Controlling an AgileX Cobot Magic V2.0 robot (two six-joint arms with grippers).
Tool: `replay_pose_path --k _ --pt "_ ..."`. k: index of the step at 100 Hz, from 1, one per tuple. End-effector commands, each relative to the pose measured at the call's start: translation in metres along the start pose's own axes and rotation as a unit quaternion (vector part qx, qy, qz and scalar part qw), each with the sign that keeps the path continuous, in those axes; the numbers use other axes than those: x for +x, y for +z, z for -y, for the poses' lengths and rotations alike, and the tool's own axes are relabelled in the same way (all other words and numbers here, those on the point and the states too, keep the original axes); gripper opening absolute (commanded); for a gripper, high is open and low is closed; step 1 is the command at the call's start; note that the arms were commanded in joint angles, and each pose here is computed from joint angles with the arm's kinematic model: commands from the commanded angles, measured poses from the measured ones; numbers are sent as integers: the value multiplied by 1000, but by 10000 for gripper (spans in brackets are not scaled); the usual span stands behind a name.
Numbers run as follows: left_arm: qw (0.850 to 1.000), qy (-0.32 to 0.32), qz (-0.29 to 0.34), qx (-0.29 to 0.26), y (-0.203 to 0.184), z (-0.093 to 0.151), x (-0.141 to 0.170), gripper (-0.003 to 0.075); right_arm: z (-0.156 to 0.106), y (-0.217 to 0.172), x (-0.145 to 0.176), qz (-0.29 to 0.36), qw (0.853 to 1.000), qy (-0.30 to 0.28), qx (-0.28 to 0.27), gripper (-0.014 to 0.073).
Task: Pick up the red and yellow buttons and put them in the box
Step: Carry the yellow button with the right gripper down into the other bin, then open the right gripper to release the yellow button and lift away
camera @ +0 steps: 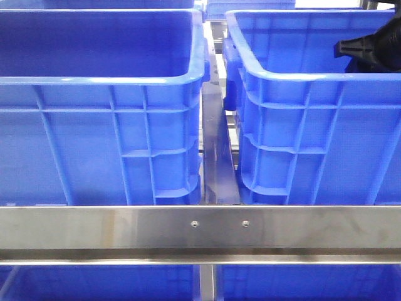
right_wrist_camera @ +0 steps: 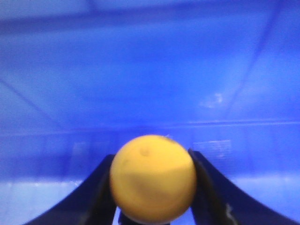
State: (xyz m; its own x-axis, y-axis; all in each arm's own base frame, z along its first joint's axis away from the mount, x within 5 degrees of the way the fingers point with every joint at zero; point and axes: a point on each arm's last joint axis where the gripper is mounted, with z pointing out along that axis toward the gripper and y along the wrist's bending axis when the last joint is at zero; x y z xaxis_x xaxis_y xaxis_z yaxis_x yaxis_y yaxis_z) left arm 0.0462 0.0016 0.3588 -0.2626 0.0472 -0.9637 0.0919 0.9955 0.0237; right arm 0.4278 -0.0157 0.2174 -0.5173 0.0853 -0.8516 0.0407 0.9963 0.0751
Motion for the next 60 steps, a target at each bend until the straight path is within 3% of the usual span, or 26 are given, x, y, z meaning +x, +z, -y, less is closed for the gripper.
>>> replay_pose_path --k 1,25,51,60 --pt "999 -5 48 4 -3 1 -14 -19 -6 -14 -24 40 999 -12 -18 162" --pt "999 -6 46 5 -3 1 -14 -19 -6 -3 -13 24 999 -11 -26 181" --pt "999 -10 45 8 -3 1 -14 -19 -7 -6 -16 29 999 -11 -31 464" --pt "999 -12 45 10 -3 2 -14 -19 -7 -9 -19 34 999 -11 -31 510"
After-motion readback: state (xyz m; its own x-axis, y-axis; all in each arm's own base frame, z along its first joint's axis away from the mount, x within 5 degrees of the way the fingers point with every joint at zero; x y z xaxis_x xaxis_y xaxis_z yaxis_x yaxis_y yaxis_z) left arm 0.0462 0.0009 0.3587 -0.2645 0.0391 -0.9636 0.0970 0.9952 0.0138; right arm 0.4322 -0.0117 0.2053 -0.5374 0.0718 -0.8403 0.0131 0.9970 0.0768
